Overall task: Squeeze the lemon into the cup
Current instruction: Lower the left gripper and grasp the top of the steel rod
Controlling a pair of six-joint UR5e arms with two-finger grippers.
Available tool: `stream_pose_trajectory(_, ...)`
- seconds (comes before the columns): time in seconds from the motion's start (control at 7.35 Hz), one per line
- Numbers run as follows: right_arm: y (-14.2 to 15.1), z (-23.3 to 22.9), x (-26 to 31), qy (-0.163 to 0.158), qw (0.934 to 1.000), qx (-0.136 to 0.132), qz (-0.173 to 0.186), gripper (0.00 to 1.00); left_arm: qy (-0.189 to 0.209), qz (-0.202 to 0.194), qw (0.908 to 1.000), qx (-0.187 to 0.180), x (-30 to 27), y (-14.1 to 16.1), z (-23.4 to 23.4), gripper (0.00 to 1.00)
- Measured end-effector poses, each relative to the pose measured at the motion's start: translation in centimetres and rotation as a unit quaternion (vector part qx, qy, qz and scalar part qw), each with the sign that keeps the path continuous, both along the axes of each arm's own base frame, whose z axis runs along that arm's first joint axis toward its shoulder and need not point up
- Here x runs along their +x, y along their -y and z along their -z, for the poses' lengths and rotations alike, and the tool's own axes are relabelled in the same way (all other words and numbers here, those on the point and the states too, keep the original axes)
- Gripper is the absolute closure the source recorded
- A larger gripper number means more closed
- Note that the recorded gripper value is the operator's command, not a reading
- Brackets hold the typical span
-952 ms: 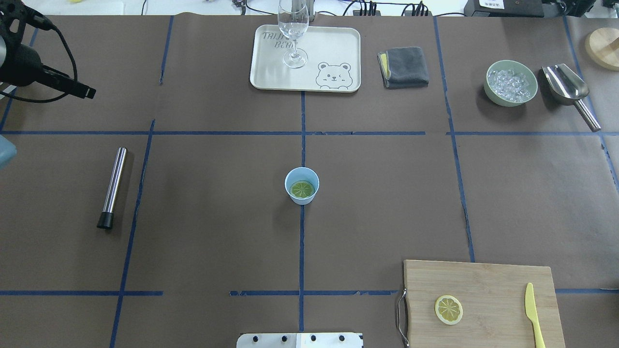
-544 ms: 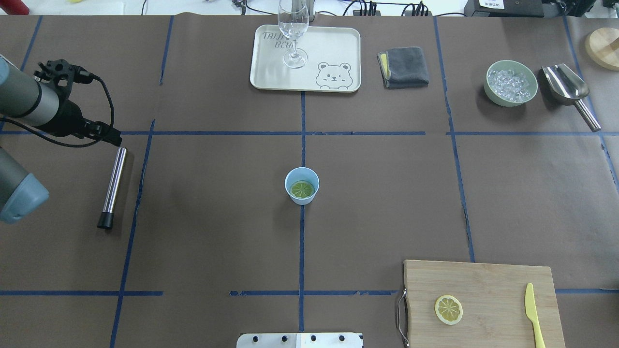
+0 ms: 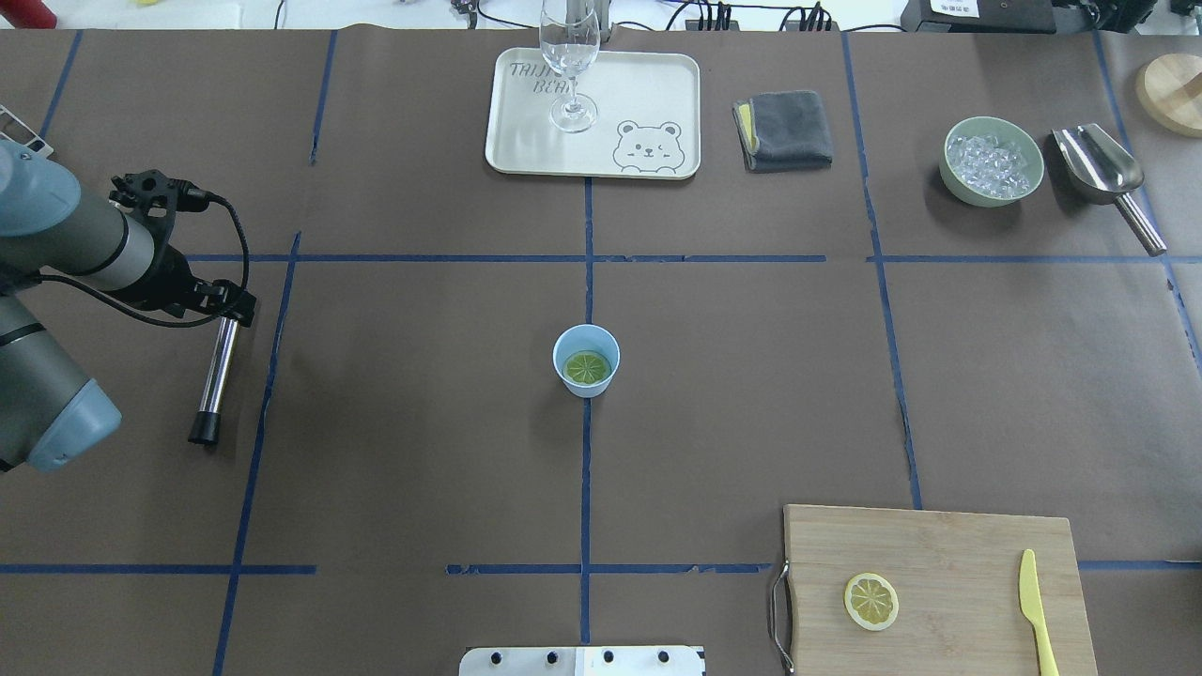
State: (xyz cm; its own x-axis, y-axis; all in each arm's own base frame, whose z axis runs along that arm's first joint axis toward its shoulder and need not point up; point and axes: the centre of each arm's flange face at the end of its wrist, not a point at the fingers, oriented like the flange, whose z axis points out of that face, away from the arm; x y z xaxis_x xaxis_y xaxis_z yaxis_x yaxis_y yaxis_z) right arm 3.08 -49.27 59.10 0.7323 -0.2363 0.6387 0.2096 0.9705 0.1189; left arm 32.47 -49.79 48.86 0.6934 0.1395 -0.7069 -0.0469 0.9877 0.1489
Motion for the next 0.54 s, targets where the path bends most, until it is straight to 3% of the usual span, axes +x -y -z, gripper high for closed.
stream_pose_trajectory(0.54,-0.06,-0.23,0.08,-0.001,1.0,-0.004,-0.002,0.0,-0.003,-0.01,0.9999,0.003,1.55,-0.19,-1.09,0.08)
